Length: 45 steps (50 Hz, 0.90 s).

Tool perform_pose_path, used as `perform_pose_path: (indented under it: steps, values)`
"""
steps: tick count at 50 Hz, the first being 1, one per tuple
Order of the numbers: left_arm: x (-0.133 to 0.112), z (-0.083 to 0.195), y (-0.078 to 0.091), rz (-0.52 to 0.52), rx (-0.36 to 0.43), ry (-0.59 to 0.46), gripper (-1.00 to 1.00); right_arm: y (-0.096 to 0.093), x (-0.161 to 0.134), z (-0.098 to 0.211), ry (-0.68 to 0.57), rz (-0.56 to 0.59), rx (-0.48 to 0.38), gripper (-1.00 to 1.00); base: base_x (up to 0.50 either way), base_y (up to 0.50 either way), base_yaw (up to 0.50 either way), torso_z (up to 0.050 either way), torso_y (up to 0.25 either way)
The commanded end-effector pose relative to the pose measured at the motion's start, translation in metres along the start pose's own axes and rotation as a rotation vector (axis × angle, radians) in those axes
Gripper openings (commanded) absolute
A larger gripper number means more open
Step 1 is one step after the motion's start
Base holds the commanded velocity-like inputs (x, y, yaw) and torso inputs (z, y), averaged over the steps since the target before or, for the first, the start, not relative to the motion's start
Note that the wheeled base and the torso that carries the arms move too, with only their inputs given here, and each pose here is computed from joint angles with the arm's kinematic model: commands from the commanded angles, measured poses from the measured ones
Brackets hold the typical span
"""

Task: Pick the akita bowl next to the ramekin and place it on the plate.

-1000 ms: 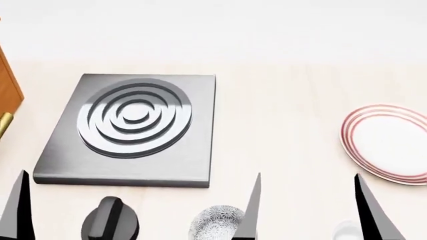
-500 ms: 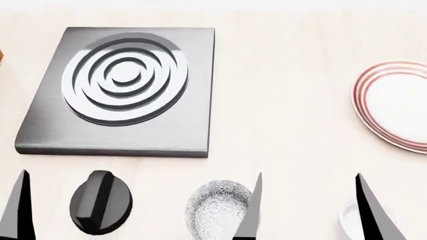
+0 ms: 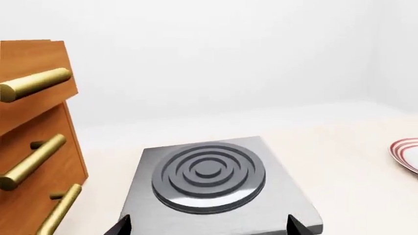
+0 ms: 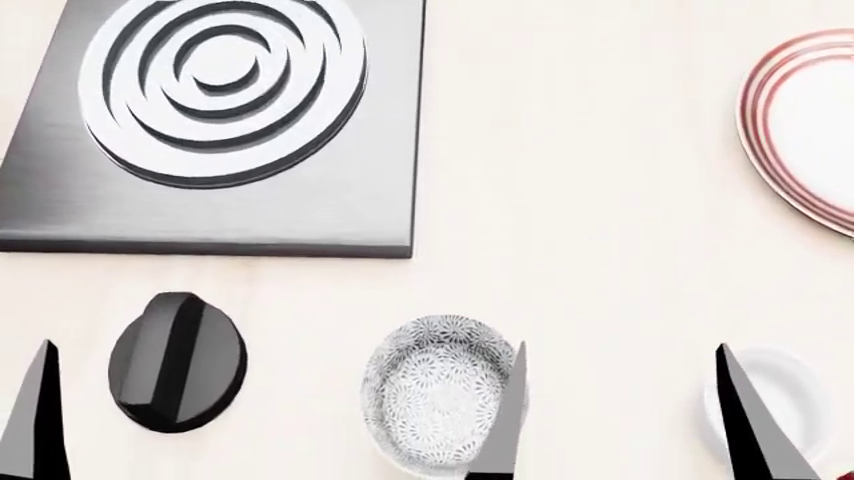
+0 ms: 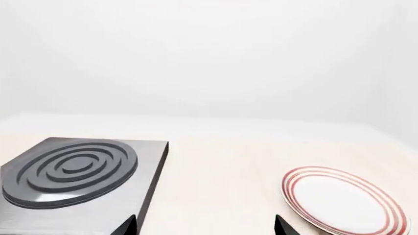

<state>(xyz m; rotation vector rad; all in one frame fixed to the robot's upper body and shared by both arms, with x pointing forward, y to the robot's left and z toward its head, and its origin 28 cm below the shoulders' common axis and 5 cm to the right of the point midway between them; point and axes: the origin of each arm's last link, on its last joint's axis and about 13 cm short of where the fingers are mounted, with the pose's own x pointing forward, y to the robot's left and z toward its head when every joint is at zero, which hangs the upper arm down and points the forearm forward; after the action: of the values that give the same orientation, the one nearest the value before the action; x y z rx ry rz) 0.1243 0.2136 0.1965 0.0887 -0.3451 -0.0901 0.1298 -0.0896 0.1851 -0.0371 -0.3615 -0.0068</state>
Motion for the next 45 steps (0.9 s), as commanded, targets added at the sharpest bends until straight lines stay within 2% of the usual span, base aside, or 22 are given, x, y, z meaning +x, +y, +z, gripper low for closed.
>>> perform_pose_path:
  steps: [1, 19, 42, 45]
  values:
    - [-0.0001, -0.0012, -0.0005, -0.002, 0.001, 0.003, 1.00, -0.0003, 0.0001, -0.0001, 0.000, -0.001, 0.000, 1.00, 0.00, 0.00, 0.00, 0.000, -0.178]
    - [-0.0001, -0.0015, -0.0007, -0.001, -0.002, 0.001, 1.00, -0.0005, -0.0003, -0.0015, 0.004, -0.001, 0.000, 1.00, 0.00, 0.00, 0.00, 0.000, -0.145]
    - [0.0000, -0.0040, -0.0005, 0.002, -0.008, 0.007, 1.00, 0.0030, 0.0034, -0.0036, 0.076, 0.041, -0.004, 1.00, 0.00, 0.00, 0.00, 0.000, -0.002]
    - [-0.0004, -0.0042, -0.0003, 0.002, -0.006, 0.008, 1.00, 0.0034, 0.0041, -0.0037, 0.105, 0.051, 0.026, 1.00, 0.00, 0.00, 0.00, 0.000, 0.000]
